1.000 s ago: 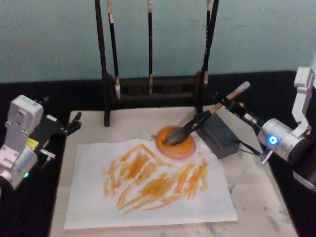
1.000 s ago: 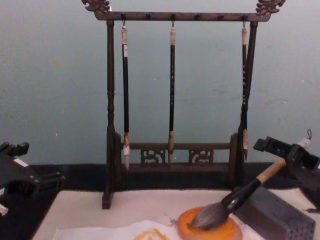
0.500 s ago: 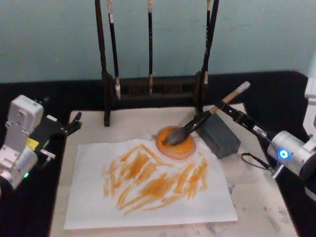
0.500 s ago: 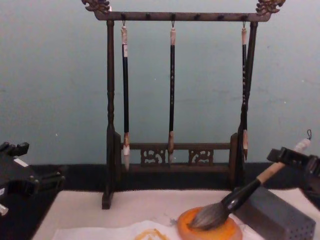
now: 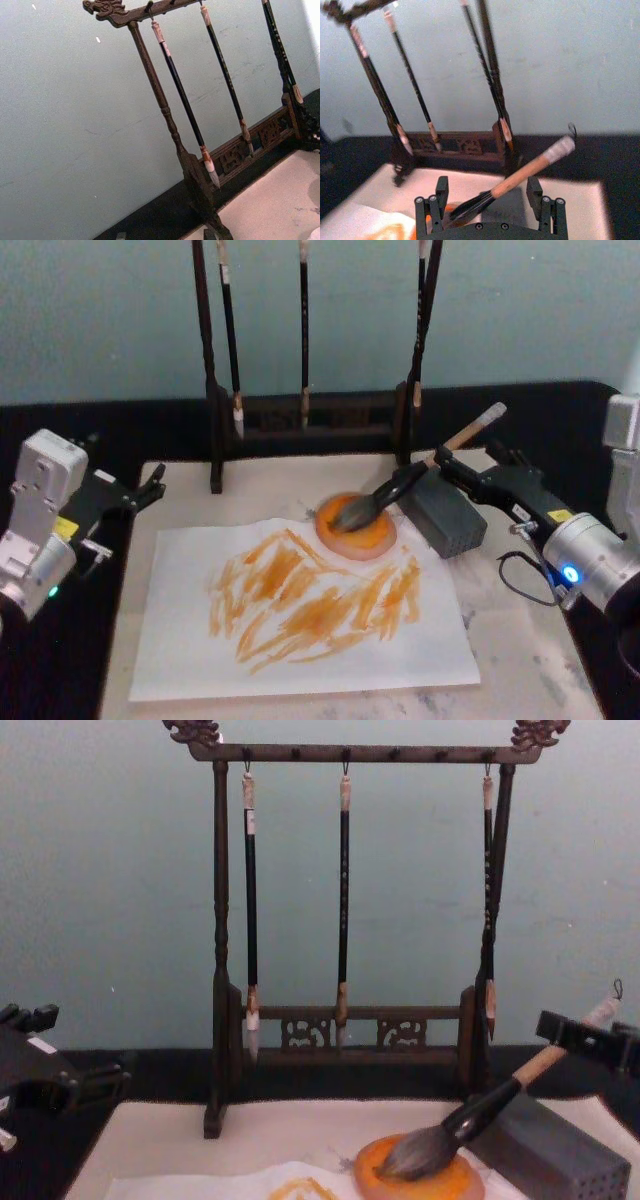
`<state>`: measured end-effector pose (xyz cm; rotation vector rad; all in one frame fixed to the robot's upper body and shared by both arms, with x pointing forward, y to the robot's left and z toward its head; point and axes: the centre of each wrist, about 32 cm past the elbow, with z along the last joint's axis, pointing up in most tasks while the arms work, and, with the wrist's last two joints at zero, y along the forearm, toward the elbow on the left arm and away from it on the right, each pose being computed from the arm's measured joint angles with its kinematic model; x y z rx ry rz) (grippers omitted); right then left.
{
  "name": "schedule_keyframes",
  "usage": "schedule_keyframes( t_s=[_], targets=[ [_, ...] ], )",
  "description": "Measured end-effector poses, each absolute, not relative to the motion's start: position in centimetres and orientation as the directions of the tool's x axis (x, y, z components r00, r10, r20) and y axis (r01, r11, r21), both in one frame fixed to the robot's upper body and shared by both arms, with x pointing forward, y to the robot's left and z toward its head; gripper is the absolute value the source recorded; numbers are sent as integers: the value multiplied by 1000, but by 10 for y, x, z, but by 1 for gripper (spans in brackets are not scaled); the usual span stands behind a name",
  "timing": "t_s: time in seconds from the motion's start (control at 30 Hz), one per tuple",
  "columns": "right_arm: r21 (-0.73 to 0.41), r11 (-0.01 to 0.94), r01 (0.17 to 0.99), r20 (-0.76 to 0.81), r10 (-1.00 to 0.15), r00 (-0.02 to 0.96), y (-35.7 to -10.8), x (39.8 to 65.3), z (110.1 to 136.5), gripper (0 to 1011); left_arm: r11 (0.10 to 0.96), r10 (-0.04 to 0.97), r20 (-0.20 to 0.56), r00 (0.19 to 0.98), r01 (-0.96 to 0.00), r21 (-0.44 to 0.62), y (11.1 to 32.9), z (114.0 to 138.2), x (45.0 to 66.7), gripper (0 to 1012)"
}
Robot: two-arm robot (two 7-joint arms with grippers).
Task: Pick up the brush from the inkstone, write on the paper, then place the brush back to its original position.
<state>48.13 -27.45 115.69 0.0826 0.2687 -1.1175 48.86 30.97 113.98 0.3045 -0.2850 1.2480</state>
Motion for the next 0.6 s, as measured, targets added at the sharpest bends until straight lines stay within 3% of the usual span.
schedule_keyframes(
  t_s=[0.27, 0.6],
  targets=[
    [-47, 396, 917, 86, -913, 399, -254, 482, 1153, 1000, 287, 880, 374, 292, -955, 70, 310, 1140, 489, 1001],
    [-63, 380, 923, 206, -900, 385, -248, 487, 1143, 1000, 287, 880, 374, 292, -955, 70, 310, 1140, 489, 1001]
  ],
)
